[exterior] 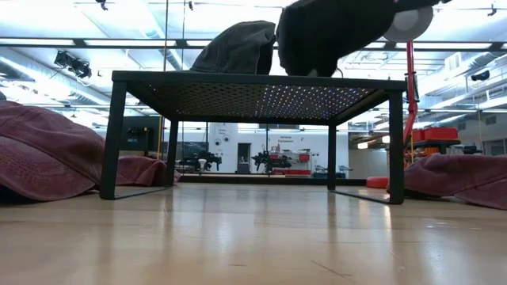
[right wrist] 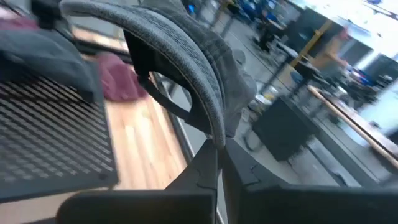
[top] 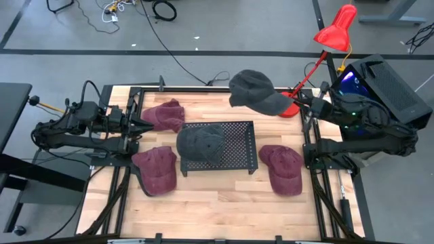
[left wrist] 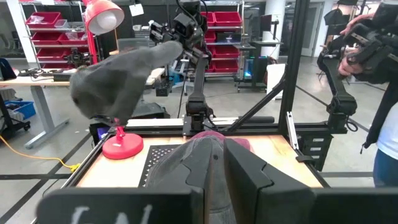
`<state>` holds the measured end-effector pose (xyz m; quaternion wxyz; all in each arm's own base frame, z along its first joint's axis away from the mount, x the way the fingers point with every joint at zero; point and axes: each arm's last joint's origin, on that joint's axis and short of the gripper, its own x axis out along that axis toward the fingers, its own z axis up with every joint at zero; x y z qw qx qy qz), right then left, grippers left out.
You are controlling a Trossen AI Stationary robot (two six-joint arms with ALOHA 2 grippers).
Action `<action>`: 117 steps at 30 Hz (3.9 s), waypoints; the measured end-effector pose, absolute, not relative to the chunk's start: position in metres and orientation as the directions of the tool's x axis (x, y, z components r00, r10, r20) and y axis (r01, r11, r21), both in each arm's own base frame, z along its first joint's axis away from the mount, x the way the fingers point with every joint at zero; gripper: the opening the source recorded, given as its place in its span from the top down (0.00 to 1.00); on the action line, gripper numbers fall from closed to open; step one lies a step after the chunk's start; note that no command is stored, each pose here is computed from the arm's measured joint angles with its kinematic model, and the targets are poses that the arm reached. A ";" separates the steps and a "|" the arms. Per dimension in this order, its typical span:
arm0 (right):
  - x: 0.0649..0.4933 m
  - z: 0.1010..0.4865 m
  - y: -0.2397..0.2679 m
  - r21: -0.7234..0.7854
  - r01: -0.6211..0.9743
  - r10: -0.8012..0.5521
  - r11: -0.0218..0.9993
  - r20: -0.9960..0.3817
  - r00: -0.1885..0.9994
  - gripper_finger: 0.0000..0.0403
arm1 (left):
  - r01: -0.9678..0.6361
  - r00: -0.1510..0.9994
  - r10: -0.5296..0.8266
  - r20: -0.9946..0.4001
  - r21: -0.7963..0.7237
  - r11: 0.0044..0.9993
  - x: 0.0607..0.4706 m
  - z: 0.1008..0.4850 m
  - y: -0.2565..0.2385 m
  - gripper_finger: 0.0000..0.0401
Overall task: Pick & Place hat
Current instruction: Stack the top black cap on top of the black cap on the shelf
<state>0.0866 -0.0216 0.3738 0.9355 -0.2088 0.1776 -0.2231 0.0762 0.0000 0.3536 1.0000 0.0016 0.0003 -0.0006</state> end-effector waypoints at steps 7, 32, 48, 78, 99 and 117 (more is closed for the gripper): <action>0.079 0.374 -0.017 -0.401 0.218 -0.330 0.890 -0.236 0.914 1.00 | 0.002 1.000 -0.002 -0.001 0.004 1.000 0.076 0.354 0.000 0.88; 0.045 0.340 -0.006 -0.385 0.044 -0.126 0.922 -0.191 0.973 1.00 | 0.002 1.000 -0.002 -0.001 0.003 1.000 0.076 0.354 0.000 0.88; 0.033 0.340 0.009 -0.487 -0.365 0.348 0.793 -0.130 0.928 1.00 | 0.002 1.000 -0.002 -0.001 0.004 1.000 0.076 0.354 0.000 0.88; 0.073 0.253 0.015 -0.290 -0.797 0.794 0.530 -0.162 0.586 0.99 | 0.001 1.000 -0.001 -0.001 0.003 1.000 0.076 0.354 0.000 0.88; 0.076 0.240 0.009 -0.474 -0.643 0.566 0.602 -0.314 0.762 0.99 | 0.002 1.000 -0.002 -0.001 0.003 1.000 0.076 0.354 0.000 0.88; 0.076 0.238 0.008 -0.449 -0.631 0.532 0.632 -0.341 0.775 0.99 | 0.001 1.000 -0.001 -0.001 0.003 1.000 0.076 0.354 0.000 0.88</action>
